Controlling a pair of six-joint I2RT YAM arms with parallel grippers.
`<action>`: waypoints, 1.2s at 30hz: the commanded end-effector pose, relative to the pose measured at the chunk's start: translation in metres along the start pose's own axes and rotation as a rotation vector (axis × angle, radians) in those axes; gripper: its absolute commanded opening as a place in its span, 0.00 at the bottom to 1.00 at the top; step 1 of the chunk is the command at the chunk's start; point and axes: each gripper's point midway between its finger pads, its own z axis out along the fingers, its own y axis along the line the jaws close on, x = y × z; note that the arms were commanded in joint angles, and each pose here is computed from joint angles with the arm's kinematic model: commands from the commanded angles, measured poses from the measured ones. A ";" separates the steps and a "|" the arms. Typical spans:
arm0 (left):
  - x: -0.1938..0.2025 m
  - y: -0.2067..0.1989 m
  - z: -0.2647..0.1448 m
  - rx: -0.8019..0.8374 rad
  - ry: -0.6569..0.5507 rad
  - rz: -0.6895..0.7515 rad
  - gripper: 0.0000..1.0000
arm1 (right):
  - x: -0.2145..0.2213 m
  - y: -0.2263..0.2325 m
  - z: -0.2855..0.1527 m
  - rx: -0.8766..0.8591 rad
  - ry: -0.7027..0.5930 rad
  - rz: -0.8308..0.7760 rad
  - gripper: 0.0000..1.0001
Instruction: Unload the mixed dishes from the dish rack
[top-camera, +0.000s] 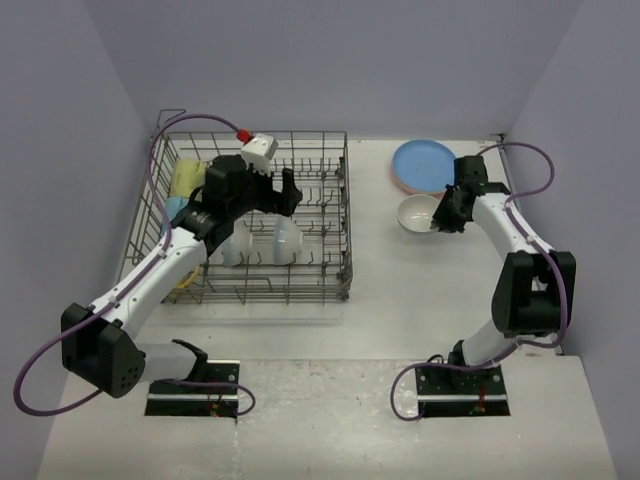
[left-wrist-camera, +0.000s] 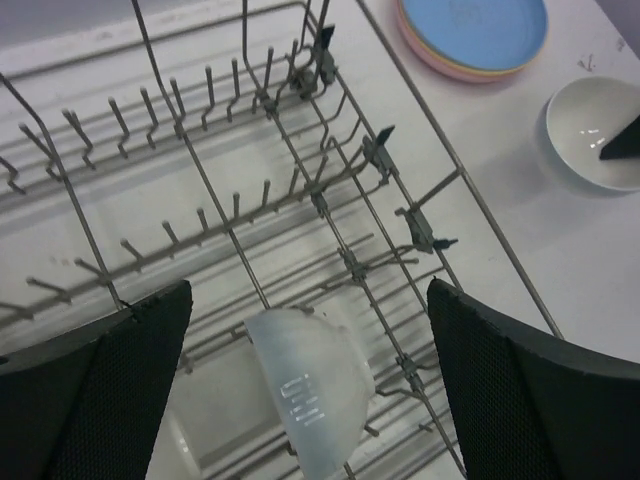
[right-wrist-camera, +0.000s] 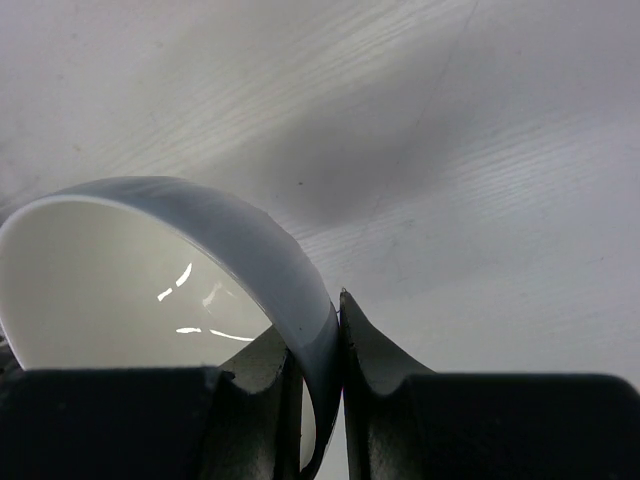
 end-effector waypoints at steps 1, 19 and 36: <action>0.008 -0.009 -0.017 0.047 -0.015 -0.179 1.00 | -0.042 0.015 0.011 -0.085 -0.147 -0.001 0.00; 0.088 -0.007 -0.028 0.100 0.122 -0.339 1.00 | -0.051 -0.030 0.080 0.072 -0.043 0.089 0.23; 0.105 -0.003 -0.019 0.155 0.145 -0.387 1.00 | -0.063 0.035 -0.038 -0.202 -0.223 0.034 0.99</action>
